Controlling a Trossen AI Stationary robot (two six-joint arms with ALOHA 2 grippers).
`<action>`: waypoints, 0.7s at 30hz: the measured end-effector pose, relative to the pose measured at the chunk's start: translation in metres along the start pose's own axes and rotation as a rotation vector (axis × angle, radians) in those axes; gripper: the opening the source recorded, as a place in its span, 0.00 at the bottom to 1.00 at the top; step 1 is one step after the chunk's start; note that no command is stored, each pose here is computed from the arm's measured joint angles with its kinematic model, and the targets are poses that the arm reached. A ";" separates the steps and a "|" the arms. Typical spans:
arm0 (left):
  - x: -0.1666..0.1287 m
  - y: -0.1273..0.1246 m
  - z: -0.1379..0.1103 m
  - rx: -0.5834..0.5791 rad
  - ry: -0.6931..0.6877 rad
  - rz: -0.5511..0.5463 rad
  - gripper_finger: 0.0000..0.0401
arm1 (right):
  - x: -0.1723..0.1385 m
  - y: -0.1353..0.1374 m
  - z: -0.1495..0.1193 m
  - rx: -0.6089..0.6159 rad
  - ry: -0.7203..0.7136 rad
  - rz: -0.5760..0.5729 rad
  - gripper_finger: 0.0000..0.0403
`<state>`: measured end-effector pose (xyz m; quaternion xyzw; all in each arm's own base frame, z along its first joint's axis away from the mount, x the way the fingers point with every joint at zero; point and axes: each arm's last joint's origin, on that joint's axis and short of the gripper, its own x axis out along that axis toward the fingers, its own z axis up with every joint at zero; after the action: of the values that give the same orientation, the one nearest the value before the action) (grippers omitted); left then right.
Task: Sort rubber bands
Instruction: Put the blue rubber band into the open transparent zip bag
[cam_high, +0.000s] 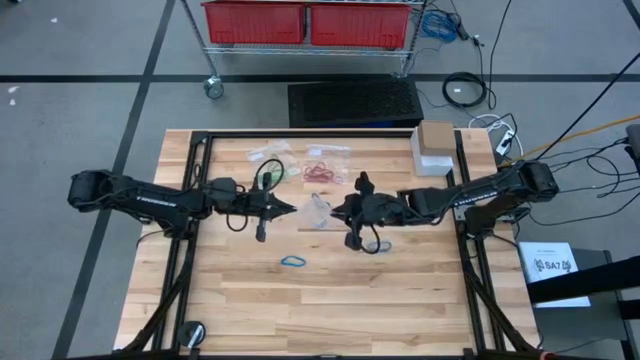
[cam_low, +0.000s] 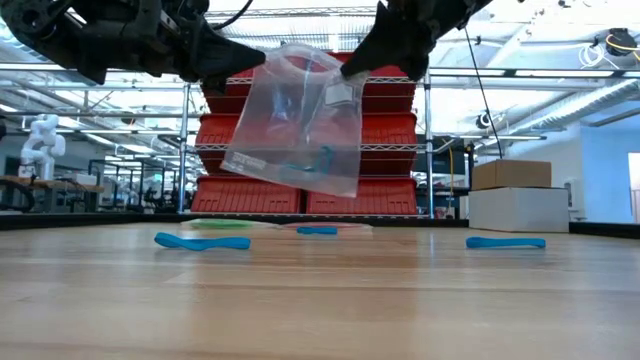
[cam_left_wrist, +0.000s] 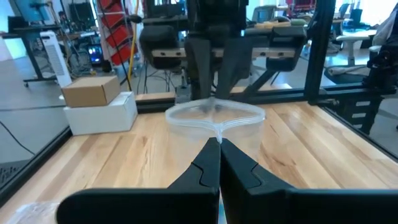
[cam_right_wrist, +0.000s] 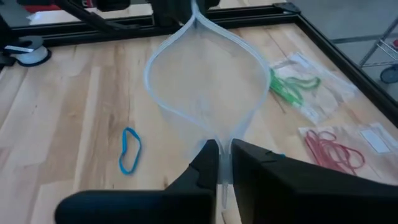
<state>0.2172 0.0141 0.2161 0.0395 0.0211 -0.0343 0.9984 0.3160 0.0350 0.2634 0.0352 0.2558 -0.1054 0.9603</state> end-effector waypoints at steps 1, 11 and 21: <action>0.000 0.000 0.000 0.001 -0.004 0.000 0.00 | 0.000 0.000 0.000 0.001 0.001 0.000 0.02; 0.012 0.001 -0.010 -0.024 -0.010 -0.010 0.00 | 0.002 -0.003 0.001 0.009 -0.004 0.007 0.02; 0.007 0.001 -0.004 0.006 -0.026 0.002 0.00 | -0.003 -0.009 0.001 0.008 0.021 -0.006 0.15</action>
<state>0.2239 0.0148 0.2121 0.0423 0.0082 -0.0336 0.9985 0.3121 0.0265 0.2658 0.0394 0.2657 -0.1090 0.9571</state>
